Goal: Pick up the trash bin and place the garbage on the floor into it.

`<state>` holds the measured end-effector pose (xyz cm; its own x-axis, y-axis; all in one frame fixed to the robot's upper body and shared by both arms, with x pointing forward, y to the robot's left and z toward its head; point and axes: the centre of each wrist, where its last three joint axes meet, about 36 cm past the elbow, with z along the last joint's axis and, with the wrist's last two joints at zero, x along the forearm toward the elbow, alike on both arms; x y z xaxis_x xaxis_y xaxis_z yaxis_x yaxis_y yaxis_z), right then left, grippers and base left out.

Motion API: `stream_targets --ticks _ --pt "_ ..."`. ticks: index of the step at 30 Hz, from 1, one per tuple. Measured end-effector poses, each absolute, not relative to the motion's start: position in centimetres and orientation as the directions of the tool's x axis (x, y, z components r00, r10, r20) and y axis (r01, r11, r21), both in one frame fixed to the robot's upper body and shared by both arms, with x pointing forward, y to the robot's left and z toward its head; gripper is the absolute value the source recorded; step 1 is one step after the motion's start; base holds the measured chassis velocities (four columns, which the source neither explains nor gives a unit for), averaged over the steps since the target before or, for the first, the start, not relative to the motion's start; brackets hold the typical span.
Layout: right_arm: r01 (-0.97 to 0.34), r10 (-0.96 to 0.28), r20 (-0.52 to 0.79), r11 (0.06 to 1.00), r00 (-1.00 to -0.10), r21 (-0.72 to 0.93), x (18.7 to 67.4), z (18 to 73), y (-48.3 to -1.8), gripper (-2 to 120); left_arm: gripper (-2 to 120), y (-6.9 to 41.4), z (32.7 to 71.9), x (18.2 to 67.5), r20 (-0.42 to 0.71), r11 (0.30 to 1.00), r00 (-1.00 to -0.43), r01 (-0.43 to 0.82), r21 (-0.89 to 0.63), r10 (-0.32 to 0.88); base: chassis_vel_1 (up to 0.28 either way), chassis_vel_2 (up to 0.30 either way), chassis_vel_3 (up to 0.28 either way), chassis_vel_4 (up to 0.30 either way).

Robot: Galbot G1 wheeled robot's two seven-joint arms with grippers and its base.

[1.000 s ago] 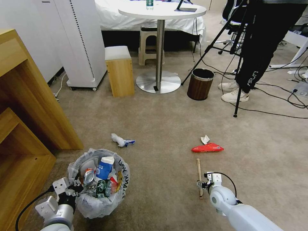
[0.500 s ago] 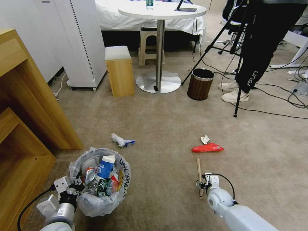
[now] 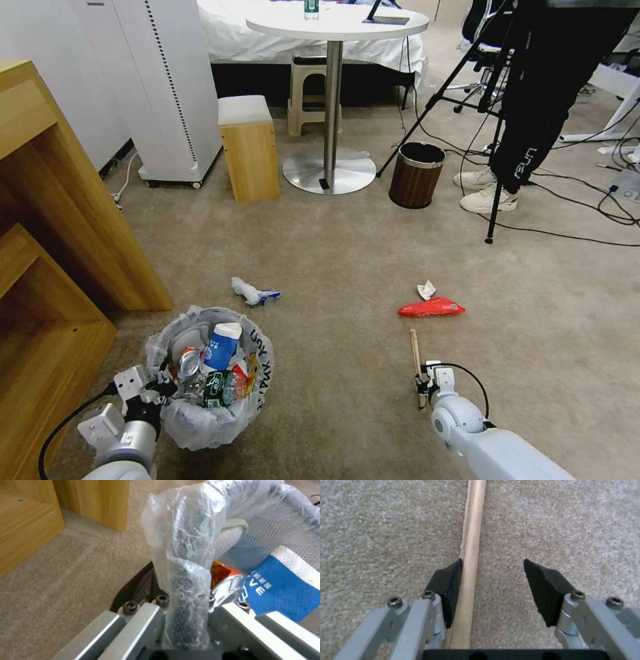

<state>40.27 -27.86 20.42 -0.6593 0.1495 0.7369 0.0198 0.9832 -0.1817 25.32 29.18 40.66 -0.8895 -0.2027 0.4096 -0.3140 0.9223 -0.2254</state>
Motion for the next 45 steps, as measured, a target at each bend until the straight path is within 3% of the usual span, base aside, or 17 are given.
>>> stream_targets --ticks 8,10,13,26,32,42,45 --pt "0.008 0.153 0.720 0.980 -0.677 -0.201 40.0 20.1 -28.4 36 1 29.0 40.5 25.6 0.404 0.922 -0.893 -0.309 -0.234 -0.197 0.000 0.000 0.000 0.000" --pt "0.005 0.153 0.716 0.979 -0.681 -0.204 40.0 20.1 -28.5 25 1 29.0 40.5 25.7 0.400 0.921 -0.895 -0.308 -0.237 -0.197 0.000 0.000 0.000 0.000" --pt "0.001 0.152 0.713 0.978 -0.684 -0.207 40.0 20.0 -28.5 20 1 29.0 40.6 25.8 0.398 0.921 -0.896 -0.308 -0.239 -0.196 0.000 0.000 0.000 0.000" --pt "-0.019 0.151 0.690 0.972 -0.708 -0.232 40.2 19.7 -28.9 16 1 29.1 40.9 26.0 0.388 0.919 -0.901 -0.307 -0.248 -0.196 0.000 0.000 0.000 0.000" --pt "-0.024 0.143 0.675 0.972 -0.724 -0.232 40.0 19.9 -29.0 4 1 28.9 40.8 26.1 0.387 0.918 -0.901 -0.308 -0.249 -0.197 0.000 0.000 0.000 0.000" --pt "-0.044 0.127 0.653 0.970 -0.747 -0.239 39.5 19.5 -29.2 4 1 28.9 40.9 26.0 0.385 0.918 -0.901 -0.308 -0.248 -0.198 0.000 0.000 0.000 0.000" --pt "-0.052 0.119 0.650 0.970 -0.751 -0.238 39.3 19.7 -29.3 12 1 28.9 40.9 26.0 0.385 0.918 -0.901 -0.308 -0.249 -0.198 0.000 0.000 0.000 0.000"
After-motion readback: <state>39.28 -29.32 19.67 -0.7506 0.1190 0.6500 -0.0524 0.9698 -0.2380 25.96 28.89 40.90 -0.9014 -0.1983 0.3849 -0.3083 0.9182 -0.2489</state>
